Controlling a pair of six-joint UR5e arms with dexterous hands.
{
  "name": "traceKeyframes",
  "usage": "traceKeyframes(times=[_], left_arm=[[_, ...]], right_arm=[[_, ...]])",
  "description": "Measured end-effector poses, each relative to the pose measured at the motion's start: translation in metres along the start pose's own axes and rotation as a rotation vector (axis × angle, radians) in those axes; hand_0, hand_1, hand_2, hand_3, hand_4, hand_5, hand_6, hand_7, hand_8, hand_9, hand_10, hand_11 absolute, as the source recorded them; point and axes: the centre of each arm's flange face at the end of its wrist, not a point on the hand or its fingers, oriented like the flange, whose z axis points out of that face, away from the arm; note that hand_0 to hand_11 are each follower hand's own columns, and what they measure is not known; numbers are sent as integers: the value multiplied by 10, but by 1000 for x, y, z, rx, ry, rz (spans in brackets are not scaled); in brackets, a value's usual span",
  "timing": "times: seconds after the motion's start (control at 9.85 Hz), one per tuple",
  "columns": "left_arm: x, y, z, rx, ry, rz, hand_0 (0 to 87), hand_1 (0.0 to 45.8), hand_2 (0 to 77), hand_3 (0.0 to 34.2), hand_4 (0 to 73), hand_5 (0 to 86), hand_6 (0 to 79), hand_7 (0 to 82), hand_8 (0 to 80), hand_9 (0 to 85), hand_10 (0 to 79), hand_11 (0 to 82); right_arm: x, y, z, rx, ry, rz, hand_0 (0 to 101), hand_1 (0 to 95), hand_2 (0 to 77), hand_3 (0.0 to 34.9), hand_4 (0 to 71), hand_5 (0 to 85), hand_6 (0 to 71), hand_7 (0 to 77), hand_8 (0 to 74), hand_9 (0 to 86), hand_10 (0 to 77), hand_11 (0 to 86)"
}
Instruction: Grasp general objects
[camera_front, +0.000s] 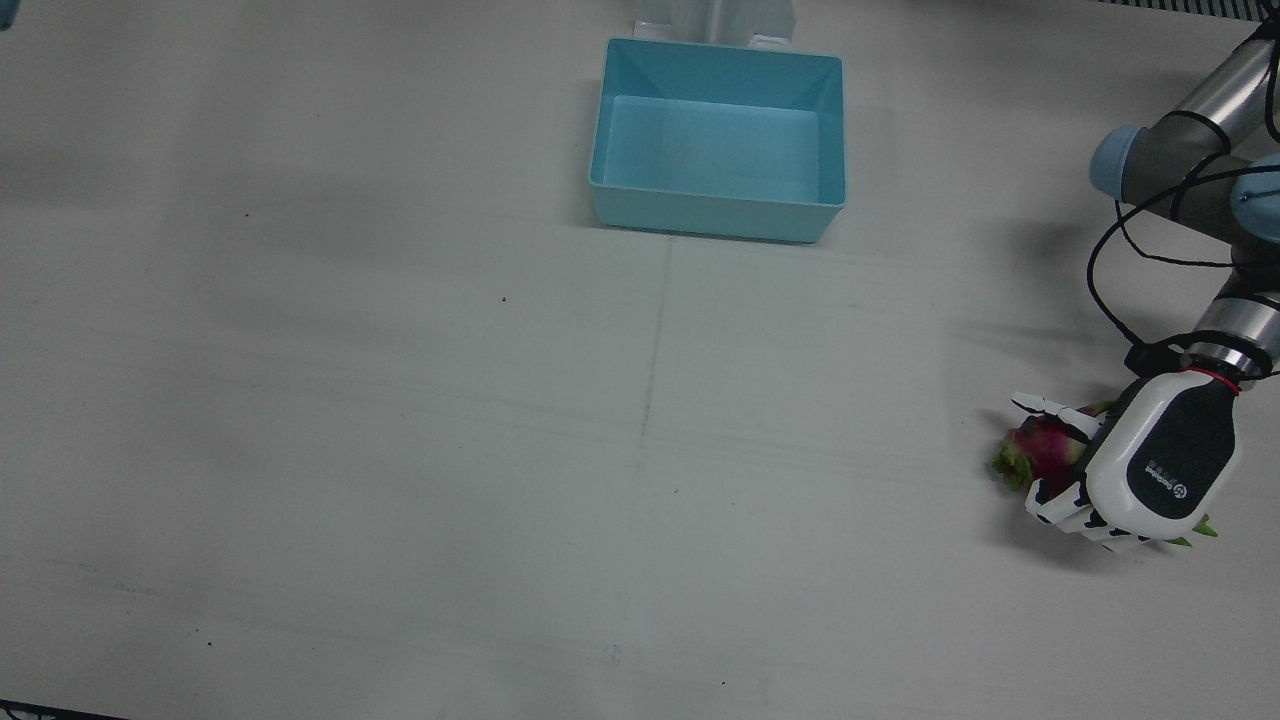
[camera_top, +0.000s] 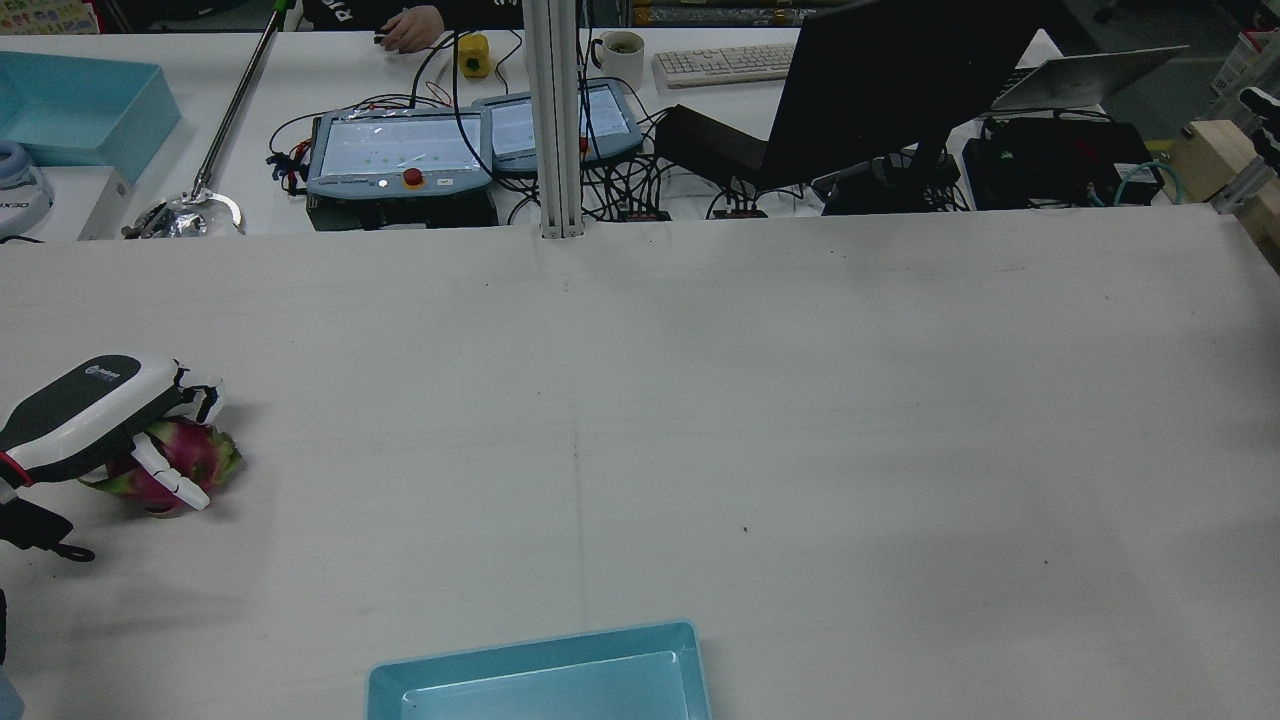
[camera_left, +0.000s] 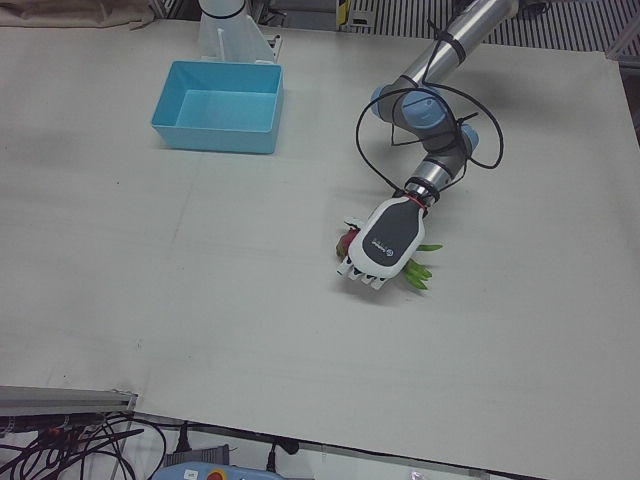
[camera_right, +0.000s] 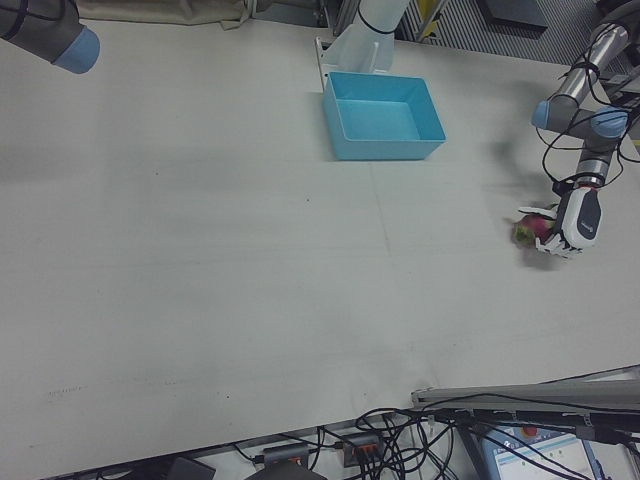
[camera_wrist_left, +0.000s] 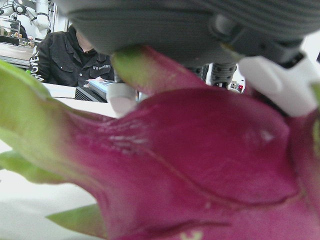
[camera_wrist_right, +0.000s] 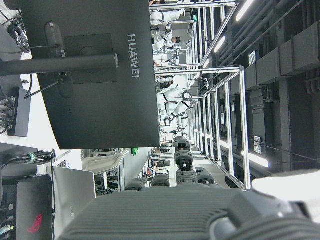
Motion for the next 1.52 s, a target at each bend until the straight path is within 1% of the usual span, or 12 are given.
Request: traceKeyframes(times=[0.1, 0.2, 0.3, 0.41, 0.51, 0.61, 0.91, 1.12, 1.22, 1.32, 1.42, 1.52], left_arm=[[1, 0, 1, 0, 2, -3, 452, 0, 104, 14, 333, 627, 704, 769, 753, 709, 524, 807], [5, 1, 3, -1, 3, -6, 461, 0, 98, 1, 469, 693, 704, 720, 758, 709, 529, 785], [11, 2, 6, -3, 4, -9, 462, 0, 218, 0, 595, 742, 704, 704, 742, 824, 529, 742], [16, 3, 9, -4, 7, -12, 450, 0, 327, 0, 665, 747, 704, 704, 725, 802, 529, 704], [21, 4, 12, -5, 11, -14, 450, 0, 327, 0, 665, 747, 704, 704, 725, 802, 529, 704], [26, 5, 16, -6, 14, -16, 441, 0, 573, 0, 698, 720, 774, 698, 709, 753, 529, 704], [31, 6, 20, -7, 17, -17, 455, 0, 633, 0, 698, 704, 780, 698, 704, 704, 529, 704], [44, 7, 18, -20, 12, -18, 444, 0, 447, 0, 698, 704, 714, 698, 704, 704, 529, 704], [57, 10, 16, -50, 5, -20, 421, 0, 333, 0, 665, 627, 654, 698, 671, 704, 529, 704], [70, 14, 15, -88, -4, -20, 421, 0, 333, 0, 665, 627, 654, 698, 671, 704, 529, 704], [79, 17, 15, -114, -15, -18, 437, 0, 76, 0, 513, 425, 480, 540, 507, 524, 529, 573], [83, 17, 15, -127, -25, -17, 437, 0, 76, 0, 513, 425, 480, 540, 507, 524, 529, 573]], right_arm=[[0, 0, 0, 0, 0, 0, 0, 60, 16, 0, 0, 0, 0, 0, 0, 11, 0, 11], [0, 0, 0, 0, 0, 0, 0, 60, 16, 0, 0, 0, 0, 0, 0, 11, 0, 11], [0, 0, 0, 0, 0, 0, 0, 60, 16, 0, 0, 0, 0, 0, 0, 11, 0, 11], [0, 0, 0, 0, 0, 0, 0, 60, 16, 0, 0, 0, 0, 0, 0, 11, 0, 5], [0, 0, 0, 0, 1, 0, 0, 60, 16, 0, 0, 0, 0, 0, 0, 11, 0, 5], [0, 0, 0, 0, 0, 0, 0, 60, 16, 0, 0, 0, 0, 0, 0, 11, 0, 5], [0, 0, 0, 0, 0, 0, 0, 60, 16, 0, 0, 0, 0, 0, 0, 11, 0, 5], [0, 0, 0, -1, 0, 0, 0, 60, 16, 0, 0, 0, 0, 0, 0, 11, 0, 5], [0, 0, 0, -1, 0, 0, 0, 60, 16, 0, 0, 0, 0, 0, 0, 11, 0, 5], [0, 0, 0, -1, 0, 0, 0, 60, 16, 0, 0, 0, 0, 0, 0, 11, 0, 5], [0, 0, 0, -1, 0, 0, 0, 60, 16, 0, 0, 0, 0, 0, 0, 11, 0, 5], [0, 0, 0, -1, 0, 0, 0, 60, 16, 0, 0, 0, 0, 0, 0, 11, 0, 11]])
